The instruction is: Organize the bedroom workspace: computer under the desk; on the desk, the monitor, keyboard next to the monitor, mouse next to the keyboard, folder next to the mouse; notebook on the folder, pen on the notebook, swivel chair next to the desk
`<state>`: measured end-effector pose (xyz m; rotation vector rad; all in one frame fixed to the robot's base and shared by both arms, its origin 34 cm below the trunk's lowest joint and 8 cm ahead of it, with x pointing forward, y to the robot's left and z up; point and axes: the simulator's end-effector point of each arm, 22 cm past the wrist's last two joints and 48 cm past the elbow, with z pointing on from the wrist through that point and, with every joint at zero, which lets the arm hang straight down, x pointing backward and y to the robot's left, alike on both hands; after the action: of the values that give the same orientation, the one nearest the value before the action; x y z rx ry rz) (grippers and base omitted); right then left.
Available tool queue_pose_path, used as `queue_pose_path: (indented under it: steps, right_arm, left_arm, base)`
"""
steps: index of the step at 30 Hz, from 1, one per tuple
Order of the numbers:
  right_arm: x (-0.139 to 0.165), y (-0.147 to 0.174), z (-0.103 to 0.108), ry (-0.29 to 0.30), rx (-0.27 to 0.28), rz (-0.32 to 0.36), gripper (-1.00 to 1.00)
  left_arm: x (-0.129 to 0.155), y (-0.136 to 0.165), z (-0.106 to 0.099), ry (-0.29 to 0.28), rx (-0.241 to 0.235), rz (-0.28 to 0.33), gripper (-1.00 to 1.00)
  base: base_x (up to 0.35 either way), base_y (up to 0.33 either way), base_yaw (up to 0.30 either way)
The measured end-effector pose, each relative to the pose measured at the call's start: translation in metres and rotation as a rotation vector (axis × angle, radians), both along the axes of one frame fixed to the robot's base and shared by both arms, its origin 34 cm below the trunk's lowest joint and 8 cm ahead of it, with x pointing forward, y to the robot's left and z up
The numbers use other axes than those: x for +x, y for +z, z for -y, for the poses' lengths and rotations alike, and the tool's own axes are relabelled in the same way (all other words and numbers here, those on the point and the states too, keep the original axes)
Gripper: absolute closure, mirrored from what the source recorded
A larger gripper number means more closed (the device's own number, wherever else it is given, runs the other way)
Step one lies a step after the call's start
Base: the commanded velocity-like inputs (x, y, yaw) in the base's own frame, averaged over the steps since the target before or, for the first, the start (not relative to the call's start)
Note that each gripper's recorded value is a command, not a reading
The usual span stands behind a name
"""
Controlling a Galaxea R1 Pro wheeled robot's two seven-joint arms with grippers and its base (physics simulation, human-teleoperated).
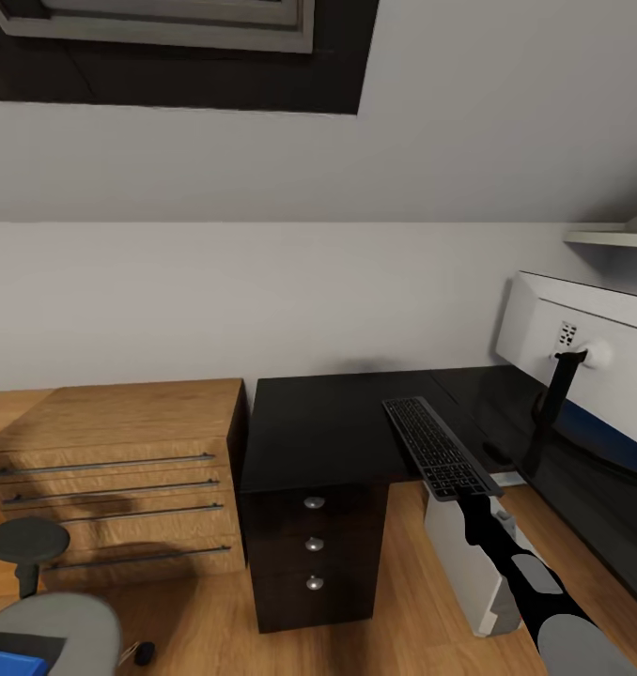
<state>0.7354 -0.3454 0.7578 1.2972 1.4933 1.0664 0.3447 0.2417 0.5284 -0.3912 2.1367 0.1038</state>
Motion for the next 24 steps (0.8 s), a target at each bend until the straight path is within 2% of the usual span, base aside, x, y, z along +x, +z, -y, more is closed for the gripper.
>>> queue_pose_path:
  steps: [14, 15, 16, 24]
  right_arm:
    - [0.0000, -0.0001, -0.0002, -0.001, 0.002, 0.000, 1.00]
    - [0.0000, -0.0001, -0.0004, -0.001, 0.002, 0.000, -1.00]
    - [-0.0025, -0.0088, -0.0018, 0.009, -0.020, -0.036, -1.00]
    - [-0.0025, -0.0086, -0.0013, 0.008, -0.020, -0.036, -1.00]
  left_arm:
    - [0.0001, 0.0002, -0.0011, 0.000, 0.002, 0.001, -1.00]
    - [0.0001, 0.0002, -0.0011, 0.000, 0.002, 0.001, -1.00]
    - [0.0002, 0.0002, -0.0011, 0.000, 0.002, 0.001, -1.00]
    - [0.0003, 0.0002, -0.0006, -0.002, 0.001, 0.002, -1.00]
  base:
    - [0.000, 0.000, 0.000]
    - [0.000, 0.000, 0.000]
    - [0.000, 0.000, 0.000]
    - [0.000, 0.000, 0.000]
